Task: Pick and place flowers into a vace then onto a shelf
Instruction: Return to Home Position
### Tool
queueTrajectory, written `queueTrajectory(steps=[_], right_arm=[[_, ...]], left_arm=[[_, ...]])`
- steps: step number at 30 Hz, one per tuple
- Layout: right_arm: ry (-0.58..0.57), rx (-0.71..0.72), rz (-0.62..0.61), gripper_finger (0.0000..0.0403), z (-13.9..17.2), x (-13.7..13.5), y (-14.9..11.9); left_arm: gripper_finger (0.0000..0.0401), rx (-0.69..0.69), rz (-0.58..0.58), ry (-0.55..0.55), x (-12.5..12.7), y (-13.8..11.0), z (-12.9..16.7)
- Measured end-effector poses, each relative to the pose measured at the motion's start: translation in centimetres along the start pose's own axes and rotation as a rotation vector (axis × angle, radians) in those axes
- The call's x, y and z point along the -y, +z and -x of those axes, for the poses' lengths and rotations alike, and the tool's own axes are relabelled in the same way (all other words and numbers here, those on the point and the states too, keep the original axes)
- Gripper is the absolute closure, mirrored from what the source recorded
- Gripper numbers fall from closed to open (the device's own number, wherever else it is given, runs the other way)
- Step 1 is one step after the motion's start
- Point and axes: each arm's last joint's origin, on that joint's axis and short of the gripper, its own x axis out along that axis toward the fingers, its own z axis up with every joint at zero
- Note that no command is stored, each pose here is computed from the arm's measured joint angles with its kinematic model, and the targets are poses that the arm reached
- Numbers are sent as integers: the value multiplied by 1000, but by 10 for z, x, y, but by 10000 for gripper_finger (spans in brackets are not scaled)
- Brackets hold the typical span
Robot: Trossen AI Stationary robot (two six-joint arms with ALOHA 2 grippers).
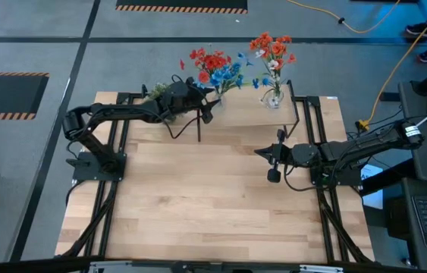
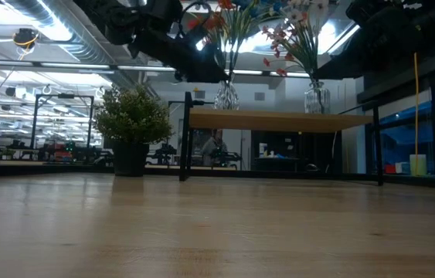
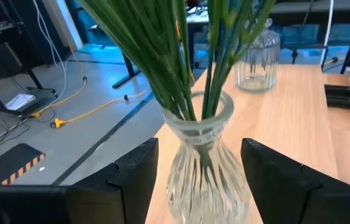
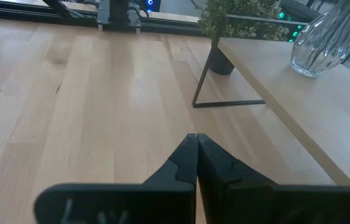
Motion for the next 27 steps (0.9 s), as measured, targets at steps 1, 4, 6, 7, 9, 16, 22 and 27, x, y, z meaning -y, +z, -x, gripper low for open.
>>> queueTrajectory(steps=[1,4,6,7,9,16,22,27], right_arm=[[0,0,0,395,0,0,0],[0,0,0,395,0,0,0],[0,0,0,395,0,0,0],[0,0,0,395,0,0,0],[0,0,0,395,0,0,0],[0,0,-1,395,0,0,0],[7,1,-3,395,0,0,0],[13,3,-4,395,0,0,0]], left_arm=[[178,2,4,0,-1,2,2],[175,3,7,0,-2,9,11],[175,-12,2,-3,-3,12,17],[176,-23,-4,-11,-3,13,20],[178,-44,-5,-35,-4,16,28],[237,-49,-28,-71,3,22,61],[332,9,-37,-93,10,14,102],[393,124,-32,-160,15,-11,133]])
